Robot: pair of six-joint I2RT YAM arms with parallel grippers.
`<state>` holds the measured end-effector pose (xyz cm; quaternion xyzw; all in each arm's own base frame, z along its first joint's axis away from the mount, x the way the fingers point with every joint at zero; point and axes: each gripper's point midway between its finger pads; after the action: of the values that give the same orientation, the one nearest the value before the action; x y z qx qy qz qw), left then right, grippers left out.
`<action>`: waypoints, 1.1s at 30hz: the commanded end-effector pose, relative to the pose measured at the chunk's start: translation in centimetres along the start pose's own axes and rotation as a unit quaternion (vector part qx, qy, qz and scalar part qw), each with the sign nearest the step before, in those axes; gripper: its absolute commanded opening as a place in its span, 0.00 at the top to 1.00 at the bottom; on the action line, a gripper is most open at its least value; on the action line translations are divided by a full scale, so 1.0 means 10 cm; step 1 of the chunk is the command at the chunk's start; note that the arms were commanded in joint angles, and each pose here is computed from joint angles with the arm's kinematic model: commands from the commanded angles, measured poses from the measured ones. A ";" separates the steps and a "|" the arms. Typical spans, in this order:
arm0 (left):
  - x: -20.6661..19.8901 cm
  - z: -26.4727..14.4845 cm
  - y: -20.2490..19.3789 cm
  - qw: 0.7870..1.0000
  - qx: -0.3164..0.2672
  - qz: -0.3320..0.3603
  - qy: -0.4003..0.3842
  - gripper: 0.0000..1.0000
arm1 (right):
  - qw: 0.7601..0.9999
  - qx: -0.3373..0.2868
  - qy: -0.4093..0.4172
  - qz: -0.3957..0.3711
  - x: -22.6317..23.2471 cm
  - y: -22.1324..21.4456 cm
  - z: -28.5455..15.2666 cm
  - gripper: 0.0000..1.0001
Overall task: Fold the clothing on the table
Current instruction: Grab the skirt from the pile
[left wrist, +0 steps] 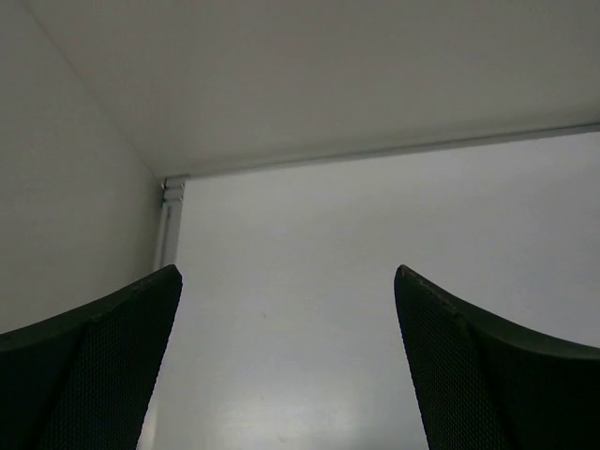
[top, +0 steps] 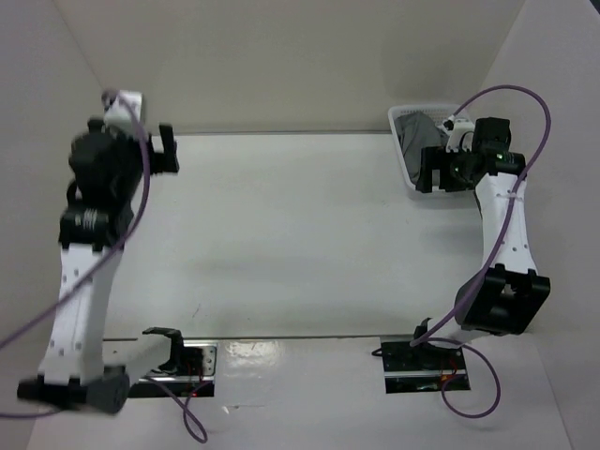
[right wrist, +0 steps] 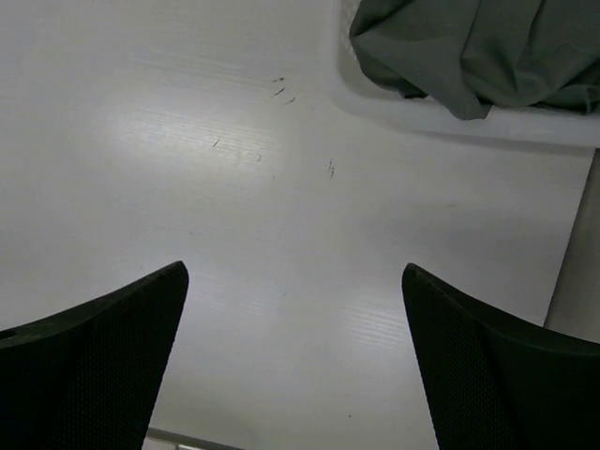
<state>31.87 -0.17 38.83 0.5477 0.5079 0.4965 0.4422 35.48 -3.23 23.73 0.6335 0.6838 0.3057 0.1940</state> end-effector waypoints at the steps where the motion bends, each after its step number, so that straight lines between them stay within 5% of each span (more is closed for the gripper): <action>1: -0.05 0.48 -0.54 0.964 0.239 0.089 -0.072 0.00 | 0.995 -0.090 -0.045 -0.022 -0.09 0.55 -0.06 0.01; 2: -0.07 0.41 -0.71 0.940 0.302 0.121 -0.104 0.00 | 0.993 -0.101 -0.052 -0.028 -0.12 0.65 0.02 0.01; 3: 0.03 0.50 -0.58 0.944 0.304 0.097 -0.085 0.00 | 0.992 -0.107 -0.053 -0.029 -0.14 0.72 0.05 0.01; 7: -0.03 0.76 -1.24 0.916 0.381 -0.004 -0.128 0.00 | 0.990 -0.127 -0.063 -0.013 -0.28 1.06 0.27 0.01; 16: 0.15 0.62 -1.23 0.958 0.280 -0.031 -0.053 0.00 | 0.991 -0.101 -0.082 0.012 -0.55 1.45 1.23 0.01; 33: 0.64 -0.10 -1.40 0.965 0.259 -0.030 0.037 0.00 | 0.993 -0.032 -0.114 0.017 -0.85 1.20 2.70 0.11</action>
<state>30.07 7.24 24.34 0.6195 0.6604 0.3380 0.2567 62.14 -7.67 10.94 0.6736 0.6343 0.2620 0.2742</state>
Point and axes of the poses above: each gripper's point midway between its finger pads, its own z axis out along the fingers, its own x axis along the line the jaws close on, y = z × x, and after that the axes turned 2 degrees about z, right-handed
